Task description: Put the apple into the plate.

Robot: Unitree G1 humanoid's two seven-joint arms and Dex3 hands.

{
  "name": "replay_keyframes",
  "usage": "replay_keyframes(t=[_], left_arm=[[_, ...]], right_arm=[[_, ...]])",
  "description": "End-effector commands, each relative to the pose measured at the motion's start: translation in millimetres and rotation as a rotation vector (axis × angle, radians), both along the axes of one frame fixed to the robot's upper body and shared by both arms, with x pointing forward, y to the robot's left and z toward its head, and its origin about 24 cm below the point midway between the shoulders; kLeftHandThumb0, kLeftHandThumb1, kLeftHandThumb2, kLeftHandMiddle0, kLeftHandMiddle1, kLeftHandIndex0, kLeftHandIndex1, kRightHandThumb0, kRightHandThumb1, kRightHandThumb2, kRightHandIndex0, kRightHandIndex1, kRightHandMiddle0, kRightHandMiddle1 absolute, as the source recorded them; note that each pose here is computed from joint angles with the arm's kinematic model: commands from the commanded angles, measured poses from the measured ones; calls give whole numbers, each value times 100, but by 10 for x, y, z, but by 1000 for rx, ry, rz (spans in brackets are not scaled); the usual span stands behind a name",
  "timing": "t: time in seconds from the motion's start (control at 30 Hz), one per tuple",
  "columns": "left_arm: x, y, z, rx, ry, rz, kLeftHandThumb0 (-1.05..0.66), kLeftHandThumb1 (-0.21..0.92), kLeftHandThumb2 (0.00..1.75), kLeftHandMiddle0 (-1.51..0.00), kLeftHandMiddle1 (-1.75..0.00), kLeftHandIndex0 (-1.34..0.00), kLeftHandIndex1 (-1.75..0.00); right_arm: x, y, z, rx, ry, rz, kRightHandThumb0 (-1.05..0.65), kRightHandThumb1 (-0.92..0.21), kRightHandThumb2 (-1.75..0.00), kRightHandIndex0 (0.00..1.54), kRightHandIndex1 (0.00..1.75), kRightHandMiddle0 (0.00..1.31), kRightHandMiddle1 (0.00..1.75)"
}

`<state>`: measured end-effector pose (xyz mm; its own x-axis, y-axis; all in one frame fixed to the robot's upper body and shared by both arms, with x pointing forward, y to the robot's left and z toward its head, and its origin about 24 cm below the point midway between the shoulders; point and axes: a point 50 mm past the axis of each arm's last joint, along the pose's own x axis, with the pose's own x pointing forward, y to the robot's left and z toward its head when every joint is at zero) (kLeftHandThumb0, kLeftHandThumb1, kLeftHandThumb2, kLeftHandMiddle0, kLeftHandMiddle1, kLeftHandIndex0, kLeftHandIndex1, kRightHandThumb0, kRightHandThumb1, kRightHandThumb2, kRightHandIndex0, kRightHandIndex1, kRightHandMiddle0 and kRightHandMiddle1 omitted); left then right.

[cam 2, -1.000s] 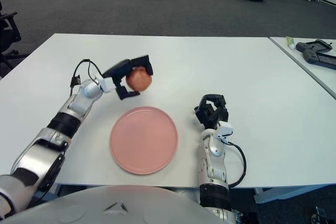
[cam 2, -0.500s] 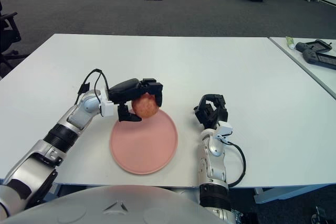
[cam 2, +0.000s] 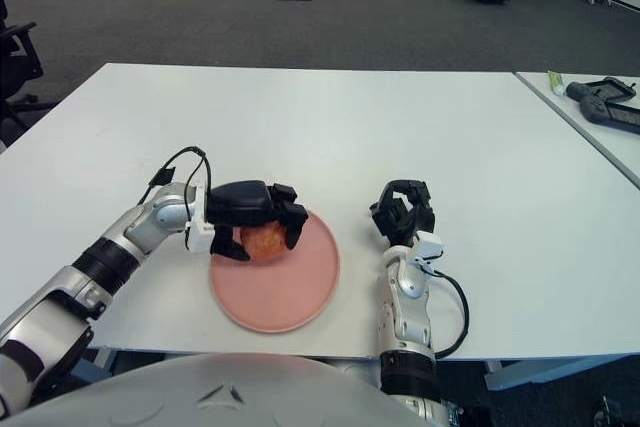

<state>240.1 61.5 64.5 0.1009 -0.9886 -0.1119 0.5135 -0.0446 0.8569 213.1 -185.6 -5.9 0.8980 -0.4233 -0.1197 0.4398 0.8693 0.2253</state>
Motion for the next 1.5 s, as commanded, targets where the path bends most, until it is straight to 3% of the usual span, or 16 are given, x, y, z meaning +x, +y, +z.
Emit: replay_keyframes(t=[0.0, 0.4, 0.57, 0.83, 1.1, 1.2, 1.23, 1.27, 1.33, 1.47], left_arm=[[41, 6, 59, 29, -28, -26, 0, 2, 161, -89, -160, -61, -175], [23, 21, 27, 67, 54, -2, 0, 10, 153, -82, -162, -55, -175], [27, 43, 19, 139, 119, -8, 0, 14, 148, -75, -172, -57, -163], [65, 37, -4, 177, 207, -25, -1, 33, 127, -61, -175, -42, -163], [88, 3, 37, 145, 258, -76, -1, 72, 83, -36, -175, -11, -170], [89, 6, 45, 137, 275, -76, -1, 85, 66, -19, -175, -10, -173], [92, 8, 47, 132, 283, -72, -13, 88, 61, -22, -166, -13, -174], [94, 10, 48, 128, 290, -69, -33, 89, 69, -23, -157, -8, -155], [102, 30, 23, 121, 305, -55, -53, 91, 78, -22, -141, -4, -135], [106, 22, 15, 104, 312, -52, -75, 92, 92, -18, -114, -1, -109]], right_arm=[[30, 37, -12, 28, 2, 0, -38, -68, -86, 57, 175, 34, 175], [38, 32, -15, 32, 1, 2, -38, -68, -86, 56, 175, 34, 175], [39, 31, -16, 24, 7, 2, -38, -68, -86, 56, 175, 34, 175], [40, 32, -16, 35, 7, -1, -38, -68, -86, 56, 175, 34, 175], [39, 25, -19, 29, 6, -6, -38, -68, -86, 56, 175, 34, 175], [40, 22, -20, 24, 7, -6, -38, -68, -86, 57, 175, 34, 175], [40, 22, -21, 22, 7, -6, -38, -68, -86, 57, 175, 34, 175], [40, 21, -21, 21, 7, -5, -38, -68, -86, 57, 175, 34, 175], [40, 19, -23, 19, 8, -6, -38, -68, -86, 56, 175, 34, 175], [39, 18, -26, 13, 13, -7, -38, -68, -86, 56, 175, 34, 175]])
